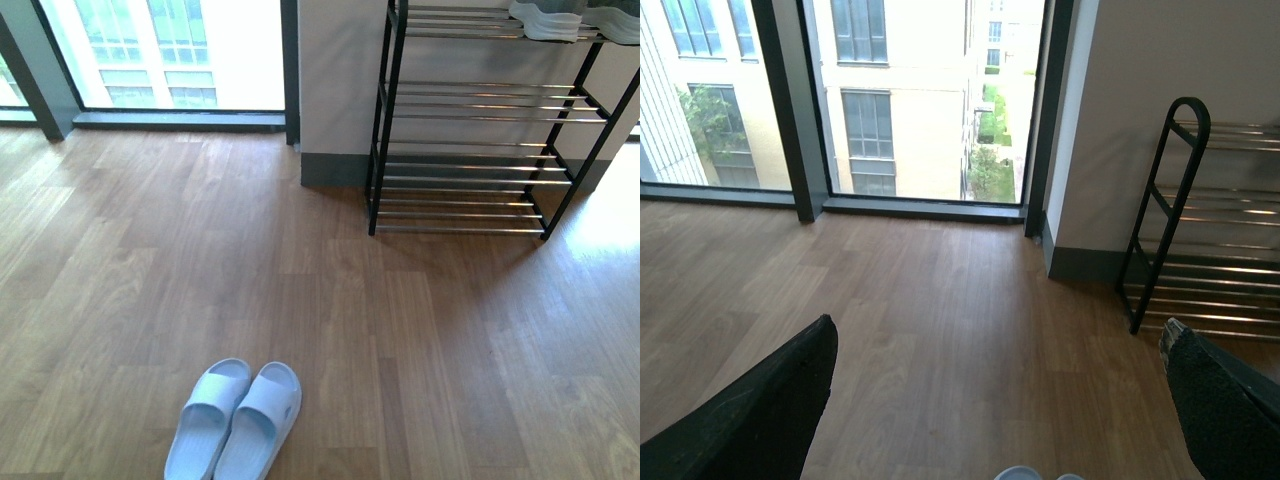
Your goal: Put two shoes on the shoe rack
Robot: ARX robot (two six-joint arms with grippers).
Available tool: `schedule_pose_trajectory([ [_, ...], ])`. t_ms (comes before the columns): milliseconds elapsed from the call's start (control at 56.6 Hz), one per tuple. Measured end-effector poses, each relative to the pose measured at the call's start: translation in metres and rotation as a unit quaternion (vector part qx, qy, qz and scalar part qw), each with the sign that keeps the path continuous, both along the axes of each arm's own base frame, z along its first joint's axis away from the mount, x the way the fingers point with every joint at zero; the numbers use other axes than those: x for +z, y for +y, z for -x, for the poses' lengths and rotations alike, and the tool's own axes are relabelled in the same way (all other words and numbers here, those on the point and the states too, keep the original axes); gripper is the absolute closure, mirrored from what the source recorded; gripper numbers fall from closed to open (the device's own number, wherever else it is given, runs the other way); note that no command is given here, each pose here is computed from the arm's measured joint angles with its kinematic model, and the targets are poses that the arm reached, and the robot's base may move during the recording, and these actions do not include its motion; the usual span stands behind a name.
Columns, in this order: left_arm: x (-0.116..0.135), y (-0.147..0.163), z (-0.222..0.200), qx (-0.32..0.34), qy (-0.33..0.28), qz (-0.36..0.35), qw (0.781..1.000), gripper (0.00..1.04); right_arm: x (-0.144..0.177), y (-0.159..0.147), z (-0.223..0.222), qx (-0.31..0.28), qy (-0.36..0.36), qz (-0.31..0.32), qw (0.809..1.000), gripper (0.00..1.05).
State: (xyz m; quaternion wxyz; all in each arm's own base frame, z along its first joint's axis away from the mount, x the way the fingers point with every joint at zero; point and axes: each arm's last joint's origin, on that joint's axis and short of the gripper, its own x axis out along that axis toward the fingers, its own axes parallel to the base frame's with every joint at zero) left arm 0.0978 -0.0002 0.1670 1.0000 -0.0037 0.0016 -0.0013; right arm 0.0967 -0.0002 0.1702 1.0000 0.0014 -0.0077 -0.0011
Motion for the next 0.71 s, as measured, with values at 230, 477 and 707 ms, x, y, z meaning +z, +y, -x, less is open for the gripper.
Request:
schedule_pose_trajectory([
  [230,0.0000,0.0000,0.0000,0.000,0.000,0.000,1.000,0.09,0.0000,0.0000,0.0000,0.001,0.000,0.000,1.000,0.09],
  [477,0.0000,0.0001,0.0000,0.002,0.000,0.000,1.000,0.09,0.0000,0.0001,0.0001,0.002,0.000,0.000,1.000,0.09],
  [707,0.0000,0.0001,0.0000,0.002,0.000,0.000,1.000,0.09,0.0000,0.0001,0.0001,0.002,0.000,0.000,1.000,0.09],
])
